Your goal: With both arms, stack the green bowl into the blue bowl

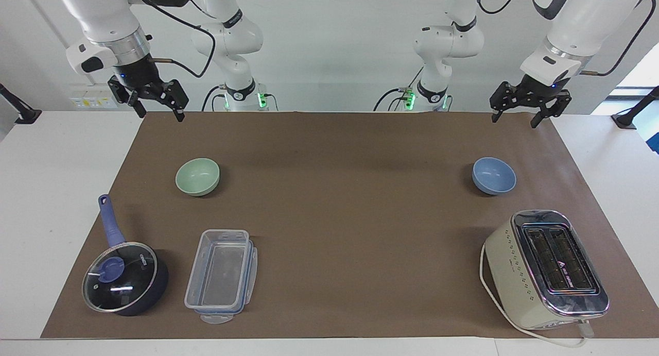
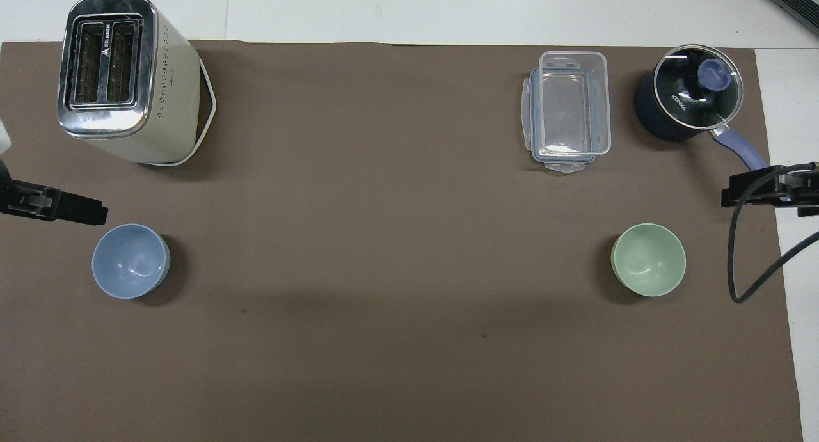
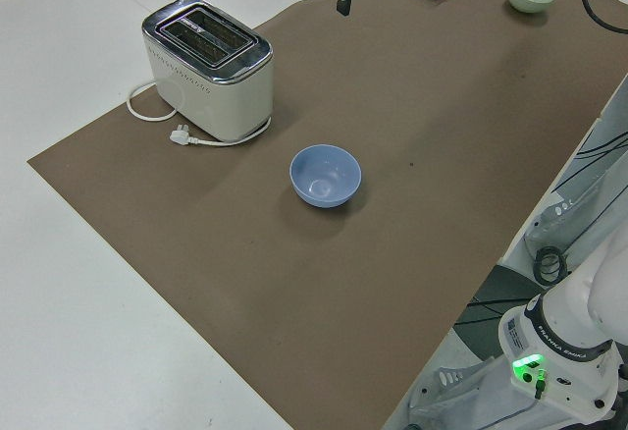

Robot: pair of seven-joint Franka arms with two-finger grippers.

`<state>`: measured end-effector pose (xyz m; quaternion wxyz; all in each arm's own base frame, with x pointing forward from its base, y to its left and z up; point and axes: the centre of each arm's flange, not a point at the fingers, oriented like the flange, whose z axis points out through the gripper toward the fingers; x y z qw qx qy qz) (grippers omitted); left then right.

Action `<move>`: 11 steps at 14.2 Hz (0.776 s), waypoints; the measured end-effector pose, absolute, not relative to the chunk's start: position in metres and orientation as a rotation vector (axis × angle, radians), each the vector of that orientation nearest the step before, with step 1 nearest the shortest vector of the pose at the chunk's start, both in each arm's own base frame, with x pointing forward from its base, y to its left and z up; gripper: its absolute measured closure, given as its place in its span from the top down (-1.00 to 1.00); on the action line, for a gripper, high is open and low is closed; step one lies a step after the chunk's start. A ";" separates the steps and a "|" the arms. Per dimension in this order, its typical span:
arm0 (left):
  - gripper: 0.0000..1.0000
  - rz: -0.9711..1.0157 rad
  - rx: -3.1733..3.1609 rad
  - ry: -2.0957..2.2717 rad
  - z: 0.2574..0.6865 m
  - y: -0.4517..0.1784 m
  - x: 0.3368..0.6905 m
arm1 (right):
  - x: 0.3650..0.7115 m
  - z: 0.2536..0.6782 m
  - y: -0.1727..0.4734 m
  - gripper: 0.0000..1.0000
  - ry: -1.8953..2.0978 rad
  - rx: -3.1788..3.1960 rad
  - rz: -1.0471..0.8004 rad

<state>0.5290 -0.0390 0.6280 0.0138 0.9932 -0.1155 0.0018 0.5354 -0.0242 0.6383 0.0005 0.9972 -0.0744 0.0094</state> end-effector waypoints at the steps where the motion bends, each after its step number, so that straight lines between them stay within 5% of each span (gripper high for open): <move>1: 1.00 0.006 3.093 -0.360 0.628 -0.039 0.529 | 0.535 0.638 -0.024 1.00 -0.234 3.132 0.029; 11: 1.00 0.015 3.093 -0.359 0.628 -0.039 0.530 | 0.535 0.638 -0.024 1.00 -0.234 3.132 0.029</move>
